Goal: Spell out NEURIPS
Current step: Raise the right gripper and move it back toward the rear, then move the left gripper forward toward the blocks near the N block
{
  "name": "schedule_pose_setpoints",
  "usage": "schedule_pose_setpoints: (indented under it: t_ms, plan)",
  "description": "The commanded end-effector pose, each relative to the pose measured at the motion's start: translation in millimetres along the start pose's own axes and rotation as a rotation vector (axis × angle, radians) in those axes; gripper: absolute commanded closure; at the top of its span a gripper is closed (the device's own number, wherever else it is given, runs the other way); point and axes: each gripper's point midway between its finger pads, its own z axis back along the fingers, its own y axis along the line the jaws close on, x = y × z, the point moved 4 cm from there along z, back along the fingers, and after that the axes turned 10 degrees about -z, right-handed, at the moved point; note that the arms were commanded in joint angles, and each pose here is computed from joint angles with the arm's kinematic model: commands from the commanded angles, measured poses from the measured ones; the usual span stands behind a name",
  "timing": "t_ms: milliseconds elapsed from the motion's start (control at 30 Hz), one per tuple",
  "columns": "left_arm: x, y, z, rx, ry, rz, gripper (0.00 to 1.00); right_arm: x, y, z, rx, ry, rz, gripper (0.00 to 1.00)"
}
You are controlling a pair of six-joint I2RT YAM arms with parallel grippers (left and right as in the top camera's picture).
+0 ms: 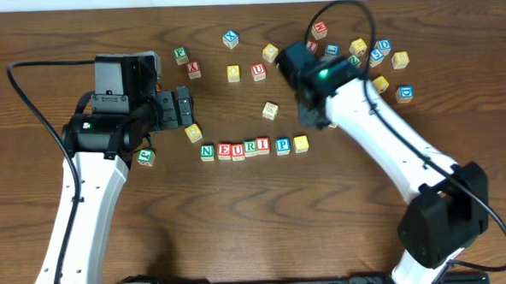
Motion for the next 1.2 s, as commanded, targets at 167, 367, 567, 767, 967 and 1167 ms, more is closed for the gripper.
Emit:
schedule_pose_setpoints:
  t_ms: [167, 367, 567, 767, 967, 1167]
  plan:
    - [13.8, -1.6, 8.5, -0.006, -0.059, -0.012, 0.02, 31.8, -23.0, 28.3, 0.007, -0.044, -0.02, 0.97]
    - [13.8, -1.6, 8.5, -0.006, -0.059, -0.005, 0.02, 29.6, -24.7, 28.1, 0.013, -0.025, -0.015, 0.99]
    - [14.7, -1.6, 8.5, -0.006, -0.063, -0.006, 0.02, 30.5, -17.4, 28.2, 0.095, 0.004, -0.043, 0.99]
    - [13.9, 3.8, 6.5, 0.033, -0.056, -0.004, 0.04, 39.6, -14.6, 24.7, 0.183, 0.023, -0.092, 0.99]
    - [-1.2, 22.1, -15.7, 0.149, 0.052, 0.006, 0.47, 48.2, -25.3, 18.7, 0.203, 0.036, -0.14, 0.99]
    - [-26.6, 28.4, -58.8, 0.155, 0.225, 0.028, 0.64, 52.0, -33.2, 15.6, 0.196, 0.039, -0.161, 0.99]
